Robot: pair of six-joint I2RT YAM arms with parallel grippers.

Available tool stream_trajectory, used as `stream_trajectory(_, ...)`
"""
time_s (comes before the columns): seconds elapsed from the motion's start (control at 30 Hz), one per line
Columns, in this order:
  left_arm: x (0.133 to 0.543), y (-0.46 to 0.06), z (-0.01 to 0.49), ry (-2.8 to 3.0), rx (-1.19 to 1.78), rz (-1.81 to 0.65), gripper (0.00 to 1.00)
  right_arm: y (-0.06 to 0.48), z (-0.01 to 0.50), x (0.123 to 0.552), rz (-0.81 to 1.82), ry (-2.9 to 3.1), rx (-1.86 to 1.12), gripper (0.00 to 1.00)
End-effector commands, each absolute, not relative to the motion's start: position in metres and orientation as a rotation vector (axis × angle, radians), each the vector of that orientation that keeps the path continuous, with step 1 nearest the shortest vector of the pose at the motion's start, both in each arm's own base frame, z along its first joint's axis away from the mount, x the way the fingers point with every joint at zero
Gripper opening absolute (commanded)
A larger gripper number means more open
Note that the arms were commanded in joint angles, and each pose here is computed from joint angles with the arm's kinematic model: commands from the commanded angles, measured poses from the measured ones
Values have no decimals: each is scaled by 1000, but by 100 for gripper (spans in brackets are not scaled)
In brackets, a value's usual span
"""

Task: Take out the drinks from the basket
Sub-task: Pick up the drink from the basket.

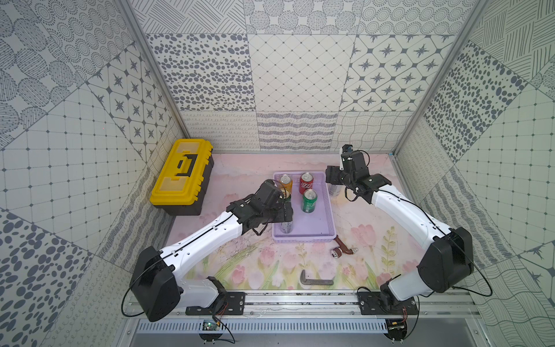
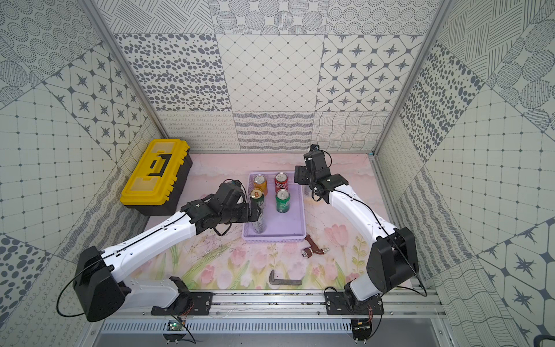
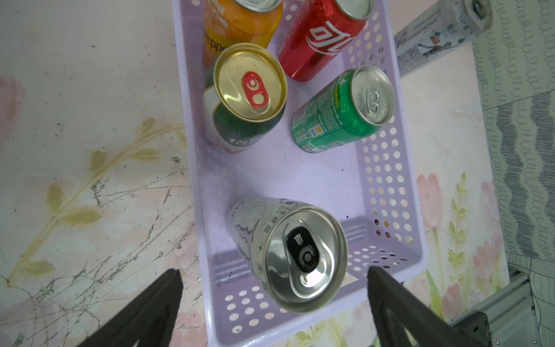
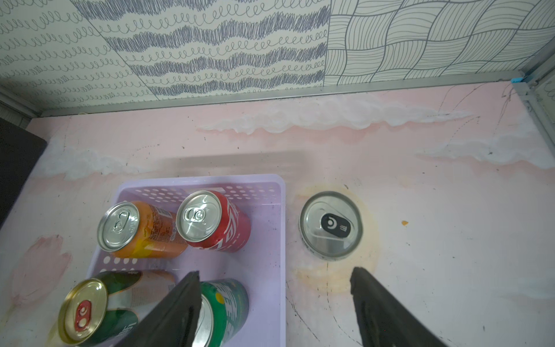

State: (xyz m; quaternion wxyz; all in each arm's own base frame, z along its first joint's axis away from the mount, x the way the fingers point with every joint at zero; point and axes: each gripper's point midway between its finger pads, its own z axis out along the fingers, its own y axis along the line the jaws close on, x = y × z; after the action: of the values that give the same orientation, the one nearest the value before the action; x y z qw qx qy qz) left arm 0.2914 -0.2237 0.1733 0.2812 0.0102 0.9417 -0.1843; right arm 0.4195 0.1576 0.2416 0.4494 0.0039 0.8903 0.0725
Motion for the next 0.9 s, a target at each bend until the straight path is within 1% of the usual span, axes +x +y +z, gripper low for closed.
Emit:
stream_trajectory(0.0, 301, -240, 179, 2461, 138, -474, 100, 155, 271, 410, 194, 2113, 9, 83)
stream_trajectory(0.17, 304, -250, 172, 2474, 177, -460, 96, 151, 276, 393, 196, 2098, 9, 83)
stream_trajectory(0.4, 306, -244, 160, 2529, 182, -324, 88, 143, 276, 387, 170, 2092, 16, 84)
stream_trajectory(0.47, 305, -244, 155, 2546, 188, -298, 86, 144, 275, 387, 170, 2094, 17, 84)
stream_trajectory(0.57, 304, -246, 151, 2557, 196, -293, 77, 144, 274, 388, 170, 2095, 19, 84)
stream_trajectory(0.87, 300, -243, 131, 2631, 206, -212, 73, 144, 272, 388, 170, 2096, 22, 84)
